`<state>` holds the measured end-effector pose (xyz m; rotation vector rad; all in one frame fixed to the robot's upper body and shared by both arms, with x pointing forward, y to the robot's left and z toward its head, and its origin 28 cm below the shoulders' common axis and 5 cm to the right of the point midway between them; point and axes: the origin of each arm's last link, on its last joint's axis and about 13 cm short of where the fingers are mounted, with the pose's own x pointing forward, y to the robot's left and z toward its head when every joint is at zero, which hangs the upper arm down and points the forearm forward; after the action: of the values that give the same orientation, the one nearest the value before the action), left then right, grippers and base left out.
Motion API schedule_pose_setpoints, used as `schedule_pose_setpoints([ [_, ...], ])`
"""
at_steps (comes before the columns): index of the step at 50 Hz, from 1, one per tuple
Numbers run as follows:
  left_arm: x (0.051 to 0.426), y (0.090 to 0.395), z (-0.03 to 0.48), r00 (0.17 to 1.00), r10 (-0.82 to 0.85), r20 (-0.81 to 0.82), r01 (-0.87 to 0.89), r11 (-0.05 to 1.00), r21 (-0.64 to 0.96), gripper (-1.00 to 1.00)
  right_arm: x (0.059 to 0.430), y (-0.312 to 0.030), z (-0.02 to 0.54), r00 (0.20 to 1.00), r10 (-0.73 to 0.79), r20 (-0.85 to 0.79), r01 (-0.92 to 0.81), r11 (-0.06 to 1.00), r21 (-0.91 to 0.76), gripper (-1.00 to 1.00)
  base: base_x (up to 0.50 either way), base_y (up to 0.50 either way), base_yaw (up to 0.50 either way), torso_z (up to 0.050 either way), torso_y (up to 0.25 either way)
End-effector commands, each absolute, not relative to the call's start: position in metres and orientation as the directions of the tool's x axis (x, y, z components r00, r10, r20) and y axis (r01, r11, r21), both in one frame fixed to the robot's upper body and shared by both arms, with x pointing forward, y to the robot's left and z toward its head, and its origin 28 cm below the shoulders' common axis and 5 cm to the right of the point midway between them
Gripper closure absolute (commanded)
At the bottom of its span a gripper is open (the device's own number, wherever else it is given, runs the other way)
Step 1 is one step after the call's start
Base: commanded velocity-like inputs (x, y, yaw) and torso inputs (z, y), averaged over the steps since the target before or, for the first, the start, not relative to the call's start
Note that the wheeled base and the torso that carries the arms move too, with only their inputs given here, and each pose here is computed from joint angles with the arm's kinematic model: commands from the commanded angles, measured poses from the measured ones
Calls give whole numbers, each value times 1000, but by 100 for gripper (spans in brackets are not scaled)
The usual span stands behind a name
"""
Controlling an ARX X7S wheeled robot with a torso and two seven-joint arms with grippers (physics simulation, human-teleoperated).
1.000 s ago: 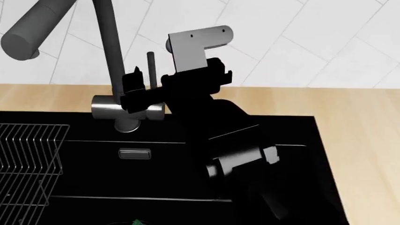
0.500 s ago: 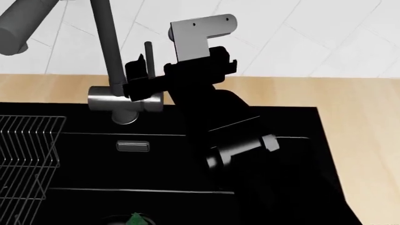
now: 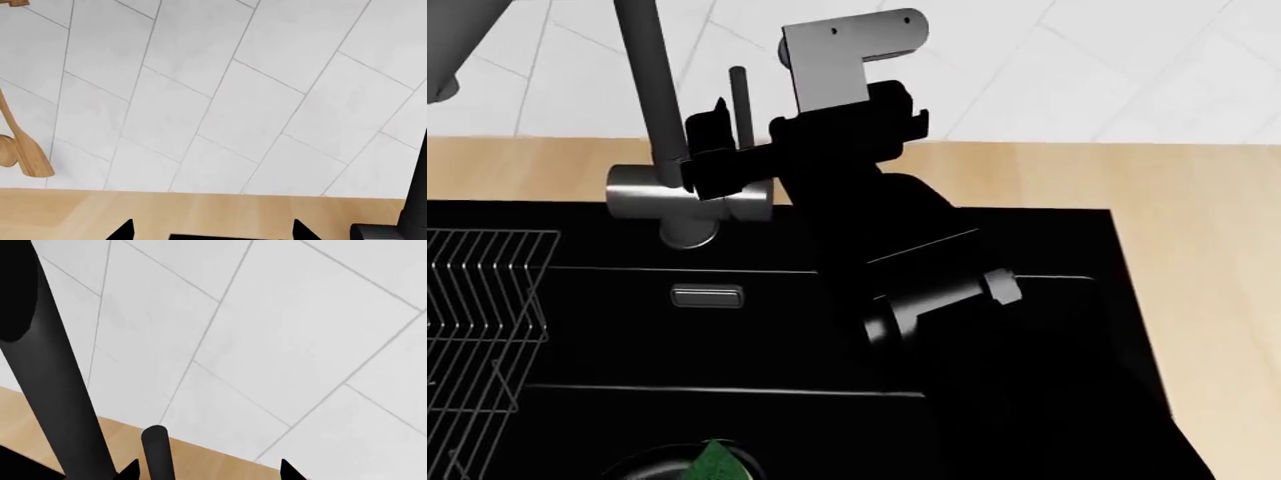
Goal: Pick the pan and sponge and place them into the sink. Then turn on the water.
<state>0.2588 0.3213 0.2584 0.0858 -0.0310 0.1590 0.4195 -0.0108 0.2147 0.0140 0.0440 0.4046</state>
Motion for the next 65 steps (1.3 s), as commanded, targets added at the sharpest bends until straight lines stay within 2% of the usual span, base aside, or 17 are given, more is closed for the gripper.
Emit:
schedule_pose_setpoints([
  [1, 253, 315, 278, 984, 169, 52, -173, 982, 81, -100, 419, -10, 216, 919, 392, -45, -391, 920, 23, -100, 0, 0, 0, 11, -39],
  [28, 248, 319, 279, 985, 169, 44, -172, 982, 74, -100, 420, -10, 227, 925, 380, -27, -379, 925, 11, -100, 0, 0, 0, 10, -49],
  [39, 270, 319, 284, 984, 178, 32, -179, 982, 55, -100, 423, -15, 226, 947, 321, -32, -319, 947, 40, -100, 0, 0, 0, 1, -1],
  [50, 314, 317, 298, 983, 180, 27, -181, 982, 59, -100, 424, -19, 223, 956, 287, -52, -284, 957, 67, -100, 0, 0, 0, 0, 0],
  [65, 340, 308, 330, 981, 192, 17, -192, 980, 52, -100, 425, -25, 215, 963, 255, -87, -242, 960, 140, -100, 0, 0, 0, 0, 0],
])
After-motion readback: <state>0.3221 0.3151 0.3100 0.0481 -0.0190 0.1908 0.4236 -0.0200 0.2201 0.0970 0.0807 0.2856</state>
